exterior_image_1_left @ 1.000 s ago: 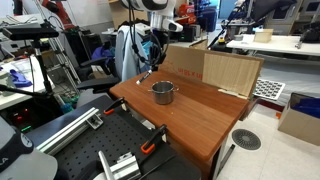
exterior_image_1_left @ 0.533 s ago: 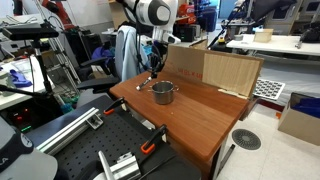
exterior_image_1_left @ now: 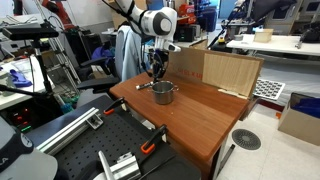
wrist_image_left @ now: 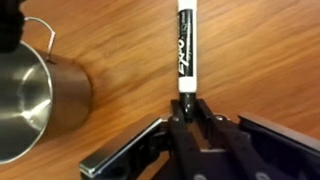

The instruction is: Pick up the marker from the cup and put it on the table

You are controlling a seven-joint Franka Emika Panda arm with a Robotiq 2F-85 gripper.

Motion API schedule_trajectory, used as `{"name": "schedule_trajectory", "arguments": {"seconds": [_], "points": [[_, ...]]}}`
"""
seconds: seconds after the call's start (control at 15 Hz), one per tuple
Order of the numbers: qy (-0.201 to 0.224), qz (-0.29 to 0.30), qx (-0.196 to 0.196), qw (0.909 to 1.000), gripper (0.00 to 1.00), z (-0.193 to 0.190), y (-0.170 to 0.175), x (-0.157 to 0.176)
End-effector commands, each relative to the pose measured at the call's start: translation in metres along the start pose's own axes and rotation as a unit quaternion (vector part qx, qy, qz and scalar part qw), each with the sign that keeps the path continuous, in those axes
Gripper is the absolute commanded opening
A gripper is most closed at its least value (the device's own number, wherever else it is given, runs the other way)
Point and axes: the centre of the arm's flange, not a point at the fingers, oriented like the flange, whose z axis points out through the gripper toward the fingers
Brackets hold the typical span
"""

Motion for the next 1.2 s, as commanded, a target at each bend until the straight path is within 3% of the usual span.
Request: {"name": "schedule_trajectory", "arguments": {"seconds": [0.0,0.53,0.87,1.13], "points": [[-0.001,0.010,-0.041,0.9991,0.47,0.002,-0.014,0.014],[0.006,-0.001,-0.052,0.9986,1.00,-0.002,-0.014,0.012],[0.020,-0.017,-0.040,0.9989,1.00,-0.013,-0.011,-0.001],[0.053,-0.034,-0.009,0.9980,1.00,-0.042,0.002,-0.021]]}}
